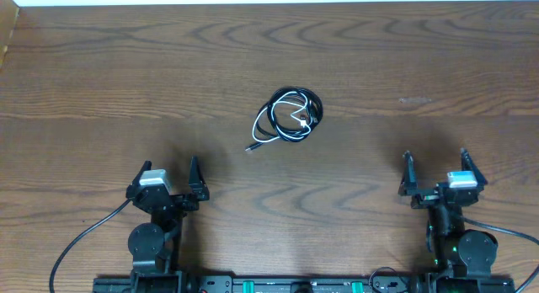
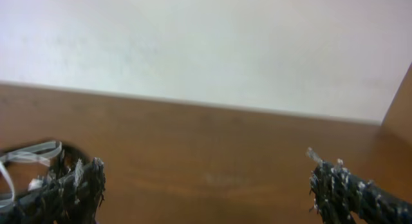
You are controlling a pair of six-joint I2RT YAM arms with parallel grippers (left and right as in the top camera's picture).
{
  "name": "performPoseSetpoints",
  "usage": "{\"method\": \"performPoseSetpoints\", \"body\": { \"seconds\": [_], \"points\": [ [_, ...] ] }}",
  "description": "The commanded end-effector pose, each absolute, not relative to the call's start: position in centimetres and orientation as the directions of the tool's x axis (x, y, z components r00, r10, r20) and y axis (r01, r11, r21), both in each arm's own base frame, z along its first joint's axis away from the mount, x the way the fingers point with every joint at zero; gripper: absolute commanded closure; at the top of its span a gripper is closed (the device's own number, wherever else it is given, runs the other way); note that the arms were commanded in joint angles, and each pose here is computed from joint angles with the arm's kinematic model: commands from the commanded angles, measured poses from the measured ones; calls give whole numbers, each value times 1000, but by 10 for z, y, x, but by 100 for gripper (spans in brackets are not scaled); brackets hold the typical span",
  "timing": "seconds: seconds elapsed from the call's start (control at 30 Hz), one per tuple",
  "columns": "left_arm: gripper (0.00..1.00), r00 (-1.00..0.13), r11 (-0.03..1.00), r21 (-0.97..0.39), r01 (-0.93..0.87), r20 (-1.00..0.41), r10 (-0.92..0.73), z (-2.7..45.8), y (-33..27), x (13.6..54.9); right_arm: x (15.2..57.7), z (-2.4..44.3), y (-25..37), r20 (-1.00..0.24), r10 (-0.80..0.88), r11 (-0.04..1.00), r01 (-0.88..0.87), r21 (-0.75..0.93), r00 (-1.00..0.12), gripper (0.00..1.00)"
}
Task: Untangle cables
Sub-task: 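Move both grippers forward toward the black and white cable bundle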
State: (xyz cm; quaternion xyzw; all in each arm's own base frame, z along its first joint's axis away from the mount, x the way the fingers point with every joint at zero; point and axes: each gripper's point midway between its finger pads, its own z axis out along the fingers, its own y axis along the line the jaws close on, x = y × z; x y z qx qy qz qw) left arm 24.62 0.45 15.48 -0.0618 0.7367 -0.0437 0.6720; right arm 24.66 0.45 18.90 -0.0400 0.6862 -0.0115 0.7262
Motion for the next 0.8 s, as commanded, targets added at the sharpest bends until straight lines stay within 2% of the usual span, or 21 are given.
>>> {"method": "performPoseSetpoints", "body": {
  "seconds": [0.0,0.17,0.3,0.37,0.5,0.63,0.77],
  "points": [
    [1,-31,988,-155,28,-988,-154,188,-5,243,243,214,6,-989,-59,997,-43,-66,137,1],
    [1,24,988,-152,30,-988,-153,242,-4,240,235,248,7,-979,6,999,-53,-5,205,1],
    [1,-8,988,-154,29,-988,-154,279,-4,255,224,285,7,-962,20,998,-56,5,274,1],
    [1,-47,986,-157,53,-987,-155,294,-9,270,221,299,7,-961,50,997,-65,33,274,1],
    [1,-128,979,-170,115,-980,-155,319,-21,303,226,312,9,-971,119,991,-87,102,208,1],
    [1,-208,970,-205,135,-962,-174,344,-27,331,239,328,17,-984,121,986,-128,104,133,1],
    [1,-261,966,-217,140,-949,-176,376,-30,346,262,346,28,-992,125,975,-184,121,11,1]
  ]
}}
